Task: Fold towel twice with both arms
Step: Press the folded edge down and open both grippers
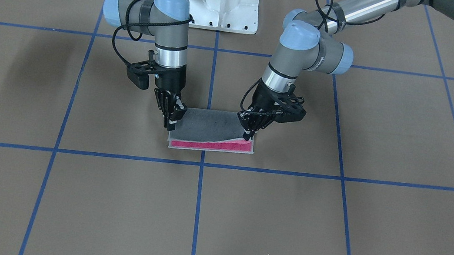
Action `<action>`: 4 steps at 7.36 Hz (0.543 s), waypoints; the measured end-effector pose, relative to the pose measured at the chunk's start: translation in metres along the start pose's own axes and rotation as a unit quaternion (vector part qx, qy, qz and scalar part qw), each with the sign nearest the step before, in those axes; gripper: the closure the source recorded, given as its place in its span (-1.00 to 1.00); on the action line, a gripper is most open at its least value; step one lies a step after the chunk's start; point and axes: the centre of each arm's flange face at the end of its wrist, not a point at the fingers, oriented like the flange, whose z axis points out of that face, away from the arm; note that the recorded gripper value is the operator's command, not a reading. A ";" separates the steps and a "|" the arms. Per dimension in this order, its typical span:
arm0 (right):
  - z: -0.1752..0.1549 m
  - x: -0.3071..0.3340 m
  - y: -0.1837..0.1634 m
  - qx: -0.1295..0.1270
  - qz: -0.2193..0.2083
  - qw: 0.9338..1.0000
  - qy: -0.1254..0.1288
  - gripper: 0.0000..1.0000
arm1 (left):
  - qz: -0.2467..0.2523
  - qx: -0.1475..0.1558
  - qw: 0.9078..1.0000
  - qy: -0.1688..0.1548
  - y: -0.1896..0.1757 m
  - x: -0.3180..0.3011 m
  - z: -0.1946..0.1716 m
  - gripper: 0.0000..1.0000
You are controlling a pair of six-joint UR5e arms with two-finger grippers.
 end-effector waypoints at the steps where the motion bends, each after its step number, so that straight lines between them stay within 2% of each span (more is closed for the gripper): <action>1: 0.000 -0.003 -0.002 -0.005 -0.019 1.000 0.003 -1.00 | 0.016 0.000 1.000 0.001 -0.001 0.001 -0.001 -1.00; 3: -0.004 -0.011 -0.014 -0.028 -0.052 0.998 0.012 -1.00 | 0.027 -0.011 1.000 0.007 -0.001 0.005 -0.007 -1.00; 4: -0.007 -0.016 -0.027 -0.046 -0.071 0.996 0.019 -1.00 | 0.030 -0.028 0.999 0.011 -0.001 0.007 -0.013 -1.00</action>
